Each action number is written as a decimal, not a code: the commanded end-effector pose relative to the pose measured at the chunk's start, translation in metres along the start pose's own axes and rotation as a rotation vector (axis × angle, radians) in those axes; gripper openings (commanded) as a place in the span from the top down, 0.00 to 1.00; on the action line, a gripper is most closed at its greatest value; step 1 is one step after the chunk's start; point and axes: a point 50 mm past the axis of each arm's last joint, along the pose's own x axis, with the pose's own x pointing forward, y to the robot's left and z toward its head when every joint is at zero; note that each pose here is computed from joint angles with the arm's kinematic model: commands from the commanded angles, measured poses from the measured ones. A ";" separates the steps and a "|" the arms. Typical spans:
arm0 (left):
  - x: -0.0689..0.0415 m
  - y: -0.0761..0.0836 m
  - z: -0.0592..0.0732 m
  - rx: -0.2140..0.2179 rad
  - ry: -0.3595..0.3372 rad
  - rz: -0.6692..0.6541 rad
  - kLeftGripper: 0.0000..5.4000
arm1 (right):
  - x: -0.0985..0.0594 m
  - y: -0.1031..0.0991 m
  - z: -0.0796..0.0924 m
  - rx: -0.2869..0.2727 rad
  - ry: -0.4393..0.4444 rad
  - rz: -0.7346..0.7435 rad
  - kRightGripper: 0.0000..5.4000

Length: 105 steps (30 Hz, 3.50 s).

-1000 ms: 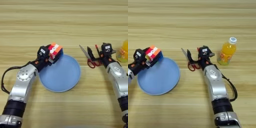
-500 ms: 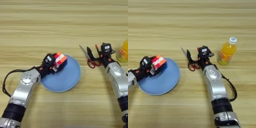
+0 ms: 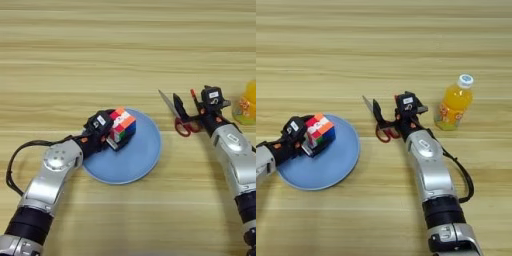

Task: Move the objects on the table

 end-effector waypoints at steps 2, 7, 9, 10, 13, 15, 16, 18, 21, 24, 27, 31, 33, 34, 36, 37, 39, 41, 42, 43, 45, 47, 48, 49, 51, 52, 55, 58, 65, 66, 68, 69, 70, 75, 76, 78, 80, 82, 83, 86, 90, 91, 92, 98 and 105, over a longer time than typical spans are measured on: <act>-0.001 0.007 0.010 -0.055 -0.067 0.018 0.07 | 0.000 0.003 -0.001 -0.001 0.014 0.011 0.00; -0.002 0.013 0.016 -0.085 -0.116 0.048 0.01 | -0.001 0.003 -0.001 -0.004 0.015 0.017 0.00; -0.002 0.016 0.021 -0.110 -0.162 0.066 0.01 | -0.001 0.004 -0.001 -0.006 0.017 0.022 0.00; -0.002 0.017 0.025 -0.131 -0.188 0.072 0.01 | -0.001 0.004 -0.001 -0.008 0.018 0.024 0.00; -0.003 0.028 0.036 -0.202 -0.288 0.138 0.01 | -0.001 0.006 -0.001 -0.012 0.020 0.034 0.00; -0.006 0.036 0.044 -0.245 -0.353 0.186 0.01 | -0.001 0.006 -0.001 -0.016 0.021 0.040 0.00; -0.007 0.039 0.047 -0.266 -0.382 0.204 0.01 | -0.001 0.006 -0.001 -0.018 0.022 0.043 0.00; -0.009 0.045 0.051 -0.288 -0.420 0.245 0.01 | -0.001 0.007 -0.002 -0.020 0.024 0.046 0.00; -0.010 0.059 0.047 -0.278 -0.398 0.369 0.01 | -0.001 0.007 -0.002 -0.023 0.027 0.051 0.00; -0.012 0.073 0.037 -0.231 -0.325 0.517 0.01 | -0.002 0.009 -0.002 -0.028 0.030 0.064 0.00; -0.014 0.082 0.027 -0.191 -0.257 0.616 0.01 | -0.002 0.013 -0.002 -0.035 0.035 0.086 0.00; -0.013 0.085 0.018 -0.167 -0.202 0.655 0.01 | -0.004 0.023 -0.001 -0.048 0.042 0.132 0.00; -0.012 0.085 0.017 -0.185 -0.206 0.654 0.01 | -0.005 0.029 0.000 -0.056 0.047 0.159 0.00; -0.011 0.085 0.018 -0.188 -0.210 0.653 0.01 | -0.005 0.032 0.000 -0.059 0.051 0.171 0.00; -0.011 0.085 0.018 -0.188 -0.212 0.656 0.01 | -0.006 0.038 0.000 -0.059 0.060 0.194 0.00; -0.011 0.086 0.017 -0.189 -0.210 0.658 0.01 | -0.006 0.042 -0.001 -0.055 0.069 0.213 0.00; -0.011 0.086 0.017 -0.190 -0.208 0.660 0.01 | -0.007 0.047 -0.002 -0.058 0.082 0.235 0.00; -0.011 0.086 0.017 -0.190 -0.208 0.662 0.01 | -0.007 0.052 -0.003 -0.067 0.090 0.257 0.00; -0.011 0.086 0.016 -0.190 -0.208 0.662 0.01 | -0.008 0.054 -0.004 -0.078 0.099 0.270 0.00; -0.011 0.086 0.016 -0.190 -0.208 0.662 0.01 | -0.008 0.057 -0.005 -0.087 0.107 0.282 0.00; -0.011 0.086 0.016 -0.191 -0.209 0.661 0.01 | -0.009 0.060 -0.008 -0.109 0.127 0.302 0.00; -0.011 0.086 0.017 -0.192 -0.211 0.662 0.01 | -0.009 0.062 -0.011 -0.125 0.143 0.313 0.00; -0.011 0.085 0.017 -0.193 -0.211 0.662 0.01 | -0.009 0.063 -0.012 -0.131 0.149 0.319 0.00; -0.011 0.085 0.017 -0.193 -0.211 0.662 0.01 | -0.009 0.064 -0.013 -0.139 0.155 0.326 0.00; -0.011 0.085 0.017 -0.194 -0.212 0.662 0.01 | -0.008 0.066 -0.015 -0.156 0.169 0.333 0.00; -0.011 0.085 0.017 -0.194 -0.212 0.662 0.01 | -0.007 0.066 -0.017 -0.166 0.176 0.333 0.00; -0.011 0.085 0.017 -0.194 -0.213 0.662 0.01 | -0.003 0.067 -0.018 -0.199 0.192 0.328 0.00; -0.011 0.085 0.017 -0.194 -0.213 0.662 0.01 | 0.003 0.069 -0.018 -0.231 0.205 0.326 0.00; -0.011 0.084 0.017 -0.194 -0.214 0.663 0.01 | 0.016 0.070 -0.018 -0.292 0.253 0.305 0.00; -0.011 0.084 0.017 -0.194 -0.214 0.664 0.01 | 0.018 0.070 -0.017 -0.301 0.255 0.300 0.00; -0.012 0.084 0.017 -0.194 -0.214 0.664 0.01 | 0.021 0.070 -0.017 -0.316 0.260 0.296 0.00; -0.012 0.084 0.017 -0.194 -0.214 0.663 0.01 | 0.023 0.070 -0.017 -0.324 0.263 0.293 0.00; -0.012 0.084 0.017 -0.194 -0.214 0.664 0.01 | 0.025 0.069 -0.018 -0.335 0.271 0.286 0.00; -0.012 0.084 0.017 -0.194 -0.216 0.665 0.01 | 0.030 0.063 -0.017 -0.363 0.263 0.251 0.00; -0.012 0.084 0.017 -0.194 -0.216 0.665 0.01 | 0.031 0.062 -0.016 -0.371 0.255 0.245 0.00; -0.012 0.084 0.017 -0.193 -0.216 0.665 0.01 | 0.035 0.058 -0.013 -0.380 0.243 0.226 0.00; -0.012 0.083 0.016 -0.193 -0.215 0.664 0.01 | 0.039 0.054 -0.011 -0.379 0.233 0.209 0.00; -0.012 0.083 0.016 -0.193 -0.215 0.664 0.01 | 0.044 0.052 -0.010 -0.350 0.216 0.206 0.00; -0.012 0.083 0.016 -0.193 -0.215 0.664 0.01 | 0.045 0.051 -0.011 -0.348 0.213 0.202 0.00; -0.012 0.083 0.016 -0.193 -0.215 0.664 0.01 | 0.049 0.048 -0.013 -0.342 0.209 0.193 0.00; -0.012 0.083 0.016 -0.192 -0.214 0.663 0.01 | 0.052 0.050 -0.011 -0.287 0.166 0.211 0.00; -0.012 0.083 0.016 -0.192 -0.214 0.663 0.01 | 0.051 0.053 -0.008 -0.270 0.138 0.227 0.00; -0.012 0.083 0.016 -0.191 -0.214 0.663 0.01 | 0.051 0.056 -0.004 -0.251 0.106 0.239 0.00; -0.011 0.083 0.016 -0.190 -0.212 0.663 0.01 | 0.051 0.054 0.022 -0.204 -0.039 0.224 0.00; -0.014 0.088 0.014 -0.193 -0.203 0.718 0.01 | 0.044 0.028 0.065 -0.221 -0.194 0.118 0.00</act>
